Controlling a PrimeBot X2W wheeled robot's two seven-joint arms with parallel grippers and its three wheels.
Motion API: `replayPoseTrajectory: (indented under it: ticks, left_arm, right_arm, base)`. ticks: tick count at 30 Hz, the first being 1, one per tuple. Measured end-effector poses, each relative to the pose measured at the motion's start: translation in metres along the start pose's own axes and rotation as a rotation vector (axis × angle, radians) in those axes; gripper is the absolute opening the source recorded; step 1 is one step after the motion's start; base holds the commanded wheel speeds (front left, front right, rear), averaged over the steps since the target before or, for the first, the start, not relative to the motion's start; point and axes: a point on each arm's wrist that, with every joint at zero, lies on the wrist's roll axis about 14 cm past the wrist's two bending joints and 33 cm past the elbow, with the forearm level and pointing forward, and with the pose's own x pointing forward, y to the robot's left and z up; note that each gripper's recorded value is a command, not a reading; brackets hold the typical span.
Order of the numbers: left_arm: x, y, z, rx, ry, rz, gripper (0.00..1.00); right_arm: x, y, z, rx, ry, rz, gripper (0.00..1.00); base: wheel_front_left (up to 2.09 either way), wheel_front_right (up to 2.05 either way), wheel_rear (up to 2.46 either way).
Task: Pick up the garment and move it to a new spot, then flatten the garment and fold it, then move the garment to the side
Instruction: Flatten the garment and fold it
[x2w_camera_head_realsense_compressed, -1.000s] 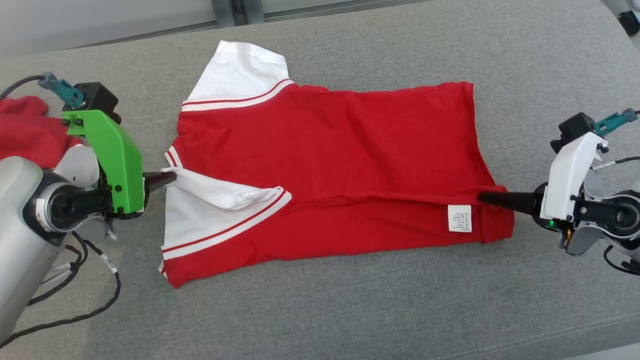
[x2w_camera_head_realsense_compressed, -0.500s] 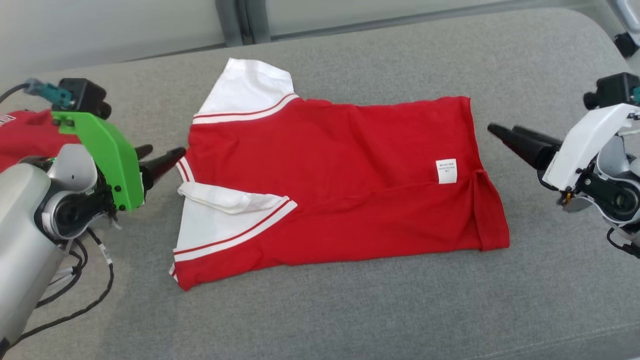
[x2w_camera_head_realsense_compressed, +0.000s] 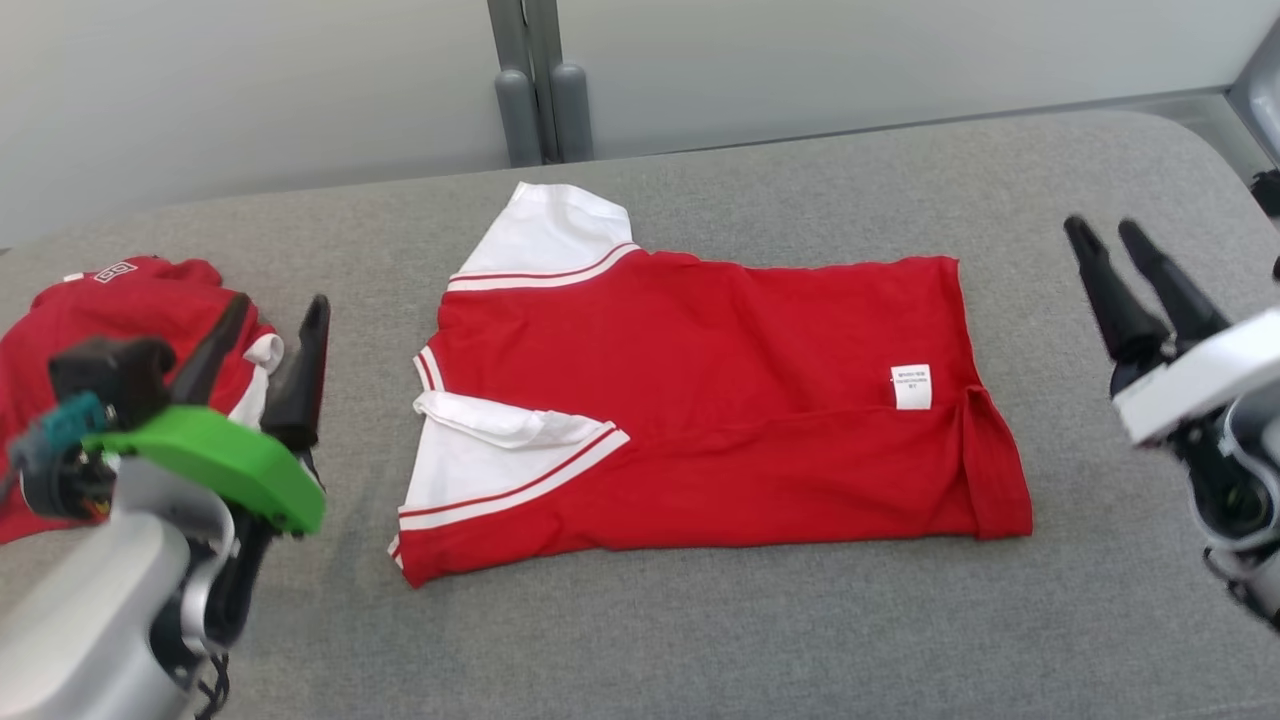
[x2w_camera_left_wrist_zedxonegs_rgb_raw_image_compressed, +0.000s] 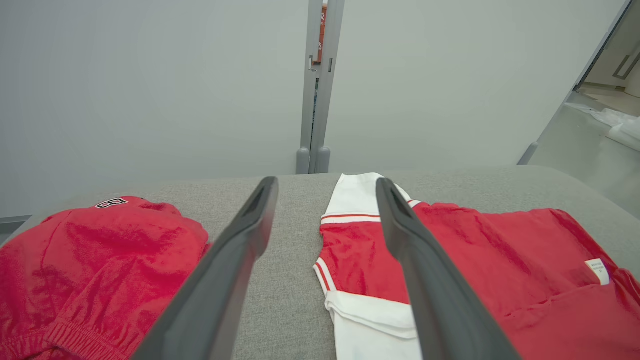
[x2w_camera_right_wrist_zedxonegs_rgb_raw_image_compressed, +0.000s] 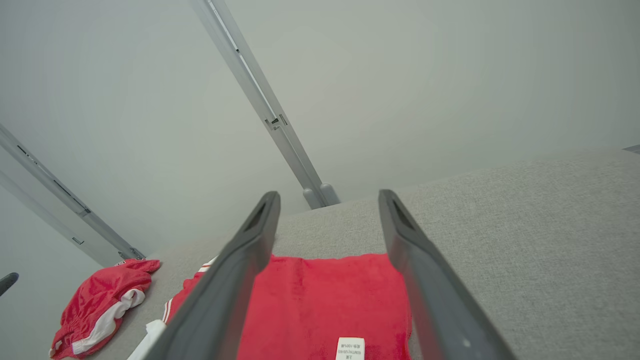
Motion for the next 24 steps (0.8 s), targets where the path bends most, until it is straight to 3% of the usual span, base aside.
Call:
replayPoseTrajectory:
  ticks: [9, 15, 24]
  left_arm:
    - [-0.044, 0.015, -0.016, -0.088, -0.066, 0.167, 1.00]
    - [-0.060, 0.011, -0.021, -0.078, -0.127, 0.213, 1.00]
    - [-0.069, 0.001, -0.046, -0.095, -0.112, 0.212, 1.00]
  right_arm:
    - [-0.049, 0.001, -0.032, -0.010, -0.085, -0.084, 1.00]
    - [-0.070, -0.001, -0.058, -0.022, -0.055, -0.135, 1.00]
    - [-0.070, 0.005, -0.070, -0.028, -0.039, -0.139, 1.00]
  base:
    - [0.00, 0.00, 0.00]
    - [0.00, 0.00, 0.00]
    - [0.00, 0.00, 0.00]
